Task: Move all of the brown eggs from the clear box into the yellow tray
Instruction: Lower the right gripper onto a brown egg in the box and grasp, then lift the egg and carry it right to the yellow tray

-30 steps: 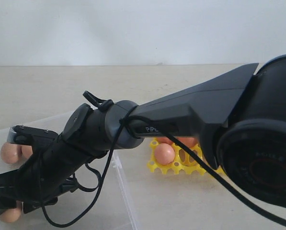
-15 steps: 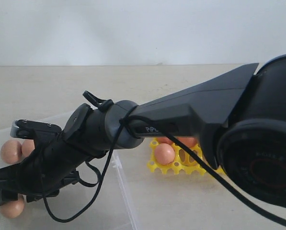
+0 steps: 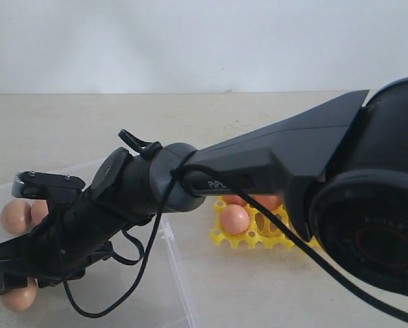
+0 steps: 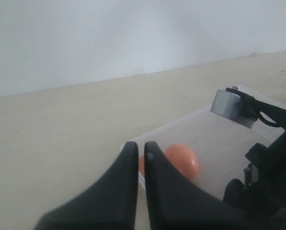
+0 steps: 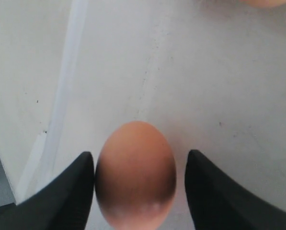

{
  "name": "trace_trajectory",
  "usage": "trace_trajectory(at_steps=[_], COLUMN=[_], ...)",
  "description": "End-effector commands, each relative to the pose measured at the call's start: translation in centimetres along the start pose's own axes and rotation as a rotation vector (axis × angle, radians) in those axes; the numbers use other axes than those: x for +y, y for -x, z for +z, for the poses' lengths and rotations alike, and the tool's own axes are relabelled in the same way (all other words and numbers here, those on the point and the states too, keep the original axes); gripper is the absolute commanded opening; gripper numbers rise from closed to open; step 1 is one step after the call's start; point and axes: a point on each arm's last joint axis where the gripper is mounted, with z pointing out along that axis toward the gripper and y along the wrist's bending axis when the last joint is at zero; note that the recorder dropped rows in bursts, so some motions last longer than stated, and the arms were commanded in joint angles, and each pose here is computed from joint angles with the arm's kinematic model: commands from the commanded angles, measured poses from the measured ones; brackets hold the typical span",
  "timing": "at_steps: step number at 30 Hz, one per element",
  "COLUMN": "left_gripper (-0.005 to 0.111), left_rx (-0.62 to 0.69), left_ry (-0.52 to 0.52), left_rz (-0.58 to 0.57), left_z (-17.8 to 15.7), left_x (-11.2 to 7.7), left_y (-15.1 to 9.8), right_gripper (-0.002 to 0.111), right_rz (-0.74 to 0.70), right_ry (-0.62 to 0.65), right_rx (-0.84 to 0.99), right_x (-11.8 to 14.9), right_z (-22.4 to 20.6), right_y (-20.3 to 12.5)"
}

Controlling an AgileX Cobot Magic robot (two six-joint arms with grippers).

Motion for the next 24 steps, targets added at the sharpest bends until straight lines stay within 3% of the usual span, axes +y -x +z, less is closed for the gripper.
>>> trace_trajectory(at_steps=[1,6,7,15,24], left_gripper=[0.004,0.004,0.004,0.004,0.004], left_rx=[-0.007,-0.007,-0.007,-0.007,-0.007], left_ry=[-0.003,-0.003,-0.003,-0.003,-0.003], left_rz=[-0.007,-0.007,-0.007,-0.007,-0.007], left_z=[0.0,0.0,0.0,0.0,0.0], left_x=[0.0,0.0,0.0,0.0,0.0], left_y=[0.0,0.0,0.0,0.0,0.0], right_gripper=[0.043,0.003,0.000,0.000,0.000], right_rz=[-0.019,-0.021,-0.021,-0.023,-0.036], right_ry=[0.012,0.031,0.031,0.017,-0.036], right_rx=[0.028,0.067,0.067,0.029,-0.193], right_x=[0.2,0.3,0.3,0.4,2.4], right_z=[0.0,0.0,0.0,-0.3,-3.5], right_y=[-0.2,-0.6,-0.6,-0.1,2.7])
